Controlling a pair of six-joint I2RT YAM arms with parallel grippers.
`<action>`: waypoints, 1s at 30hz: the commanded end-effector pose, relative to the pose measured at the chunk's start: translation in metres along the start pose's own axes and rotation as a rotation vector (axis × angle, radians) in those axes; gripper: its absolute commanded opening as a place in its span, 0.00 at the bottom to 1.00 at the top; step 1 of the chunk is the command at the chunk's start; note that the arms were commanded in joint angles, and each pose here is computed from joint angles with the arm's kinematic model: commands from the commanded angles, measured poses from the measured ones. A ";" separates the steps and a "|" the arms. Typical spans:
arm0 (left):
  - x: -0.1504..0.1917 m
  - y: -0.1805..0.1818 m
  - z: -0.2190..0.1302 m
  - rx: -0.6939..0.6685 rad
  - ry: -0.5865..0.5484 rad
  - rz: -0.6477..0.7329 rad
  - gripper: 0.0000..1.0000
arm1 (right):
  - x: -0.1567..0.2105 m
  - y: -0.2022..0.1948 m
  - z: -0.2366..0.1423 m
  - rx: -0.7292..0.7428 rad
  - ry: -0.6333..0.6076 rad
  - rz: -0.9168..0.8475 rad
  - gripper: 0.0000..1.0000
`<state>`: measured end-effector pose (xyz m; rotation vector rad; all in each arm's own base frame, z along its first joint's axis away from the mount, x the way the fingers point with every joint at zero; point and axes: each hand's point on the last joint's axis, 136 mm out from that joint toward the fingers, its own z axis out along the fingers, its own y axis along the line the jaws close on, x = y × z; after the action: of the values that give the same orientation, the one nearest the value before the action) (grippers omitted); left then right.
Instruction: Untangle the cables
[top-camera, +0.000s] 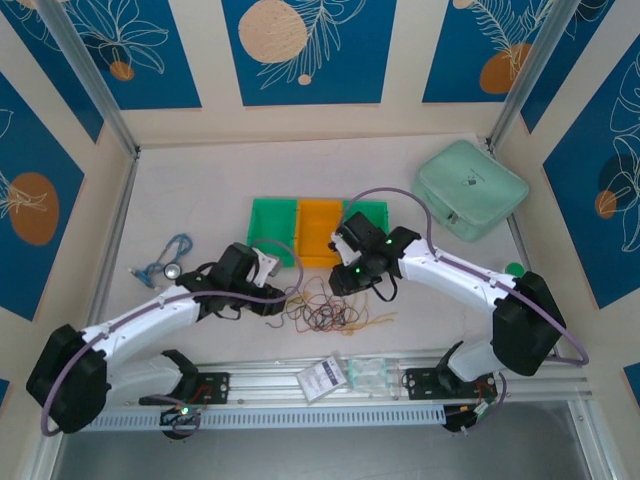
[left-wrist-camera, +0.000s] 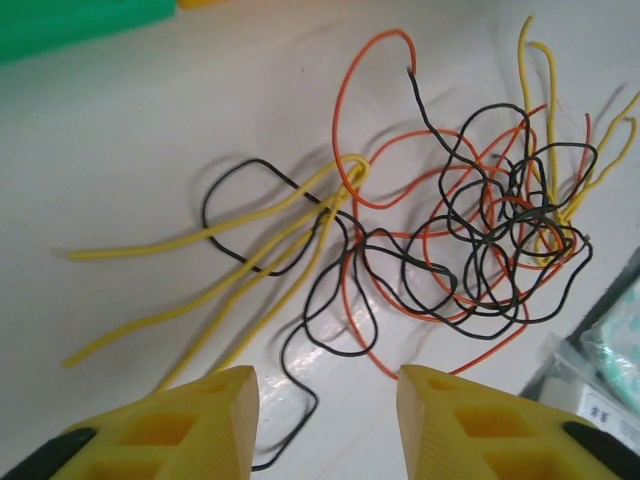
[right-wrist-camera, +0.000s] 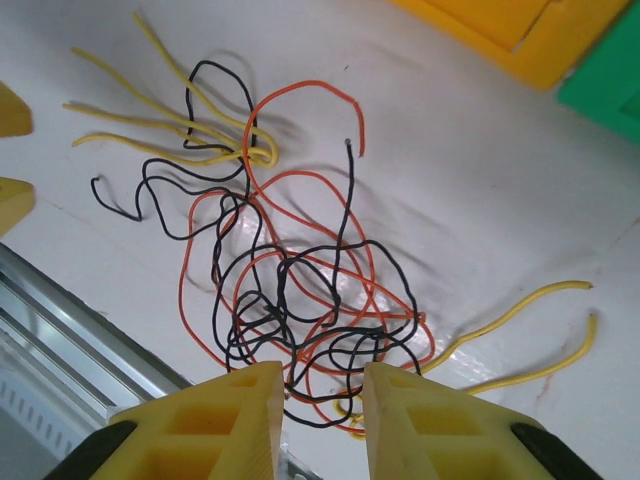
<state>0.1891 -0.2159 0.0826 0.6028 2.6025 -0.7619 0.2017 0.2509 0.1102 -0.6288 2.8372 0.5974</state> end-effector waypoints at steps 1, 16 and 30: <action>-0.005 -0.019 0.006 0.098 0.023 0.012 0.30 | -0.001 0.009 0.000 -0.044 -0.024 0.030 0.28; -0.001 -0.011 0.039 0.085 0.113 -0.005 0.27 | 0.002 0.010 0.001 -0.057 -0.028 0.035 0.28; -0.006 -0.001 0.042 0.020 0.120 0.008 0.32 | 0.003 0.013 0.007 -0.077 -0.008 0.031 0.28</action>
<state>0.1987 -0.2401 0.0499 0.6598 2.7153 -0.7942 0.2028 0.2598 0.1094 -0.5769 2.8146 0.6680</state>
